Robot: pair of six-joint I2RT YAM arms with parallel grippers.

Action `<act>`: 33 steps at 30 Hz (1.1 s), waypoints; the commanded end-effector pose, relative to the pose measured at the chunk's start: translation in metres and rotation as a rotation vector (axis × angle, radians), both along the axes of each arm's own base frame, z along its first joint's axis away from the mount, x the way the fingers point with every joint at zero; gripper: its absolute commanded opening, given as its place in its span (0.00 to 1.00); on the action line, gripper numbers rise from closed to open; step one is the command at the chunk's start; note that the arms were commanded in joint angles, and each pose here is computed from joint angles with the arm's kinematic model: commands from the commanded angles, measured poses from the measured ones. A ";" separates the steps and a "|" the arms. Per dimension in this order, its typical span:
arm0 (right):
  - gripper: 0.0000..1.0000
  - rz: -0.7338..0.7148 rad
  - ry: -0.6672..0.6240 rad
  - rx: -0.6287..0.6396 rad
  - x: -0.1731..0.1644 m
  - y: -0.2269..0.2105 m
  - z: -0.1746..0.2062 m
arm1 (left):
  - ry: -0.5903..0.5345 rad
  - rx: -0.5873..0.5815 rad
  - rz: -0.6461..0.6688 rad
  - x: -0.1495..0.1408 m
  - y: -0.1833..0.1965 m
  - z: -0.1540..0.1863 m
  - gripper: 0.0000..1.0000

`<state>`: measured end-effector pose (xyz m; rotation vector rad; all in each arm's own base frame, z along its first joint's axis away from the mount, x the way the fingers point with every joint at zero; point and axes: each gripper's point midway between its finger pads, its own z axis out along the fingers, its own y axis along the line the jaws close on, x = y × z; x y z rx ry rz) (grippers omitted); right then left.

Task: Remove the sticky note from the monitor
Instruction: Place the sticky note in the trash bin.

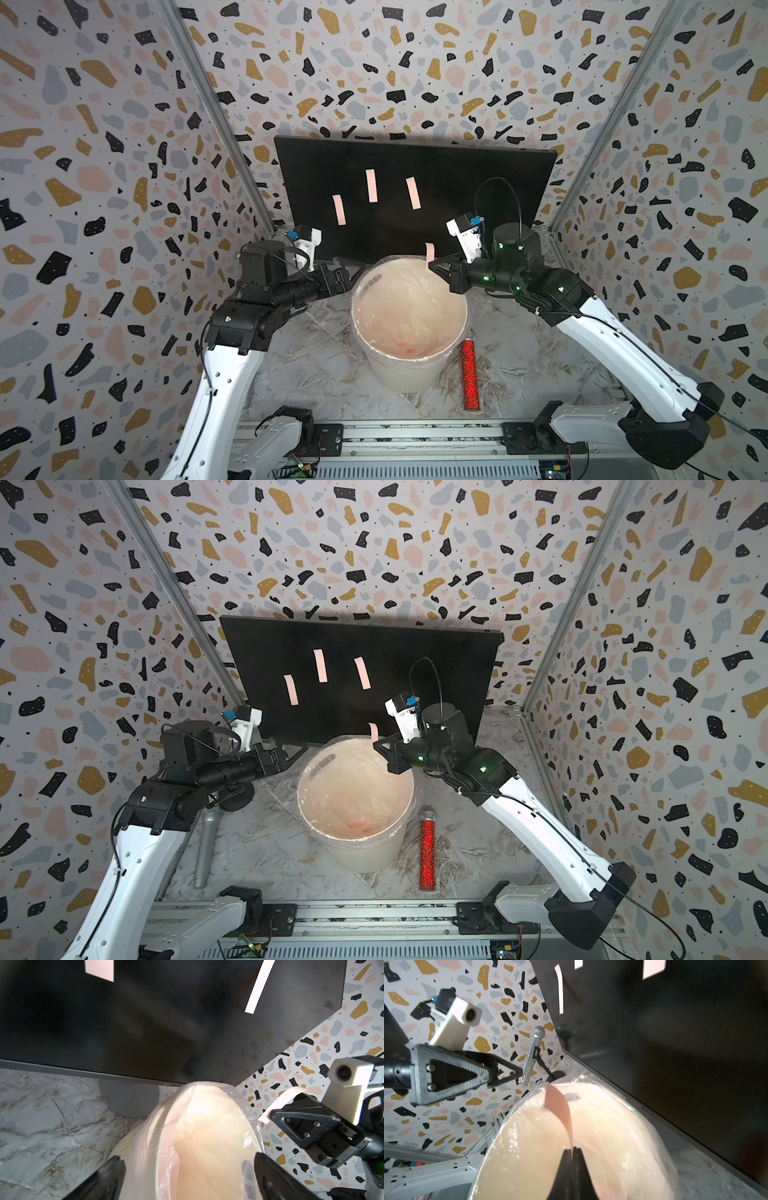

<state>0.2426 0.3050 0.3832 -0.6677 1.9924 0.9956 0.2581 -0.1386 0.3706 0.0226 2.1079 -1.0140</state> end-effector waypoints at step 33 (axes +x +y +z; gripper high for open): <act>0.46 0.038 0.027 -0.371 -0.031 0.004 -0.059 | -0.050 -0.015 -0.014 -0.003 -0.002 0.011 0.99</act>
